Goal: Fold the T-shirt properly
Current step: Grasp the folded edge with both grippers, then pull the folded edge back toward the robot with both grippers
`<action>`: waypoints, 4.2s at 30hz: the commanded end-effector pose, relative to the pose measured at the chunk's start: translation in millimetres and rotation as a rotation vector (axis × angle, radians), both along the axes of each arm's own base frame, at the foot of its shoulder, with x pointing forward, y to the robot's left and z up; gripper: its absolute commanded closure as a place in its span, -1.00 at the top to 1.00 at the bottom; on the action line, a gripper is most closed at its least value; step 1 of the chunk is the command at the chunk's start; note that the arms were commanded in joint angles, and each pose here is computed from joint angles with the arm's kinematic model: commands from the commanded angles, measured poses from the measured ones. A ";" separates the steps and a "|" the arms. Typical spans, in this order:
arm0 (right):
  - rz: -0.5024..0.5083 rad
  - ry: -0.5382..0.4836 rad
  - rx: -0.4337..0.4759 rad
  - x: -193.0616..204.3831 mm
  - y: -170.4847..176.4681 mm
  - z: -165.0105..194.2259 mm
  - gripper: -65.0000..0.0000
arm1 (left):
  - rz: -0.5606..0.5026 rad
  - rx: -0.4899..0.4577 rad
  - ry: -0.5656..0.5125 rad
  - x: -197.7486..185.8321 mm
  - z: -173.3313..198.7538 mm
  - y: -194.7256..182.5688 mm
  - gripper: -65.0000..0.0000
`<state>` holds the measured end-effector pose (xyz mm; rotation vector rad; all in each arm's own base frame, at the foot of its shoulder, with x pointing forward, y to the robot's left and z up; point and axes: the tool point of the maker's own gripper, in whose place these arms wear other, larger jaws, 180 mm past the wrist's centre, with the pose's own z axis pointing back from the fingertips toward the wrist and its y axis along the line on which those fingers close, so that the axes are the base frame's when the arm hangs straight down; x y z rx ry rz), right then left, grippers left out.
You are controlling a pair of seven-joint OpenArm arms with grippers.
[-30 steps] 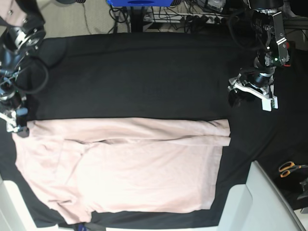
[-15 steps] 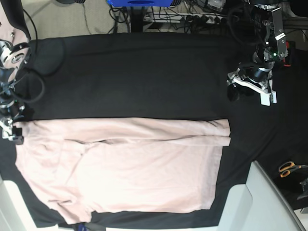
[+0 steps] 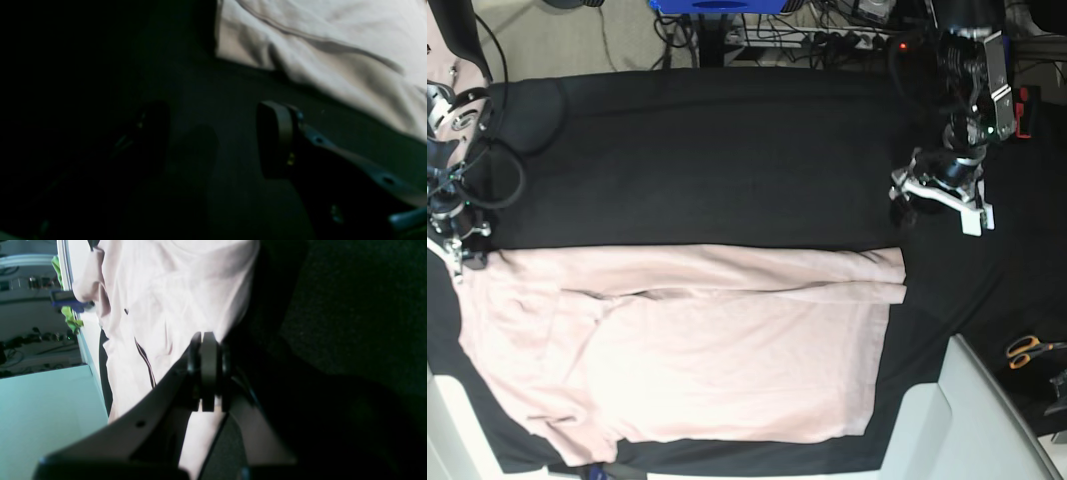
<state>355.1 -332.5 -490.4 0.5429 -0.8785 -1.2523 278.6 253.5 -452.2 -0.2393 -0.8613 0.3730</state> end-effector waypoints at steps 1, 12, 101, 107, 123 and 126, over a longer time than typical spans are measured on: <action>-0.007 -0.039 -0.016 10.0 -8.2 12.7 -1.00 | 0.028 -0.009 -0.036 10.2 6.1 5.9 0.23; -0.006 -0.039 -0.018 9.1 -9.6 12.8 -1.00 | 0.119 -0.140 -0.009 45.2 -18.6 -4.6 0.23; 0.239 0.070 -0.261 -54.6 -17.3 39.8 -1.00 | 0.016 -0.086 0.086 15.5 -12.2 -2.8 -1.00; 0.291 0.128 -0.284 -84.2 -10.7 36.0 -1.00 | -0.008 -0.041 0.100 -14.9 -9.1 -1.3 -1.00; 0.342 0.242 -0.311 -168.7 -10.8 32.3 -1.00 | -0.062 0.032 0.146 -78.1 -0.6 -4.4 -1.00; 0.349 0.261 -0.293 -181.0 -2.0 24.7 -1.00 | -0.062 0.031 0.171 -89.3 -5.4 -4.4 -1.00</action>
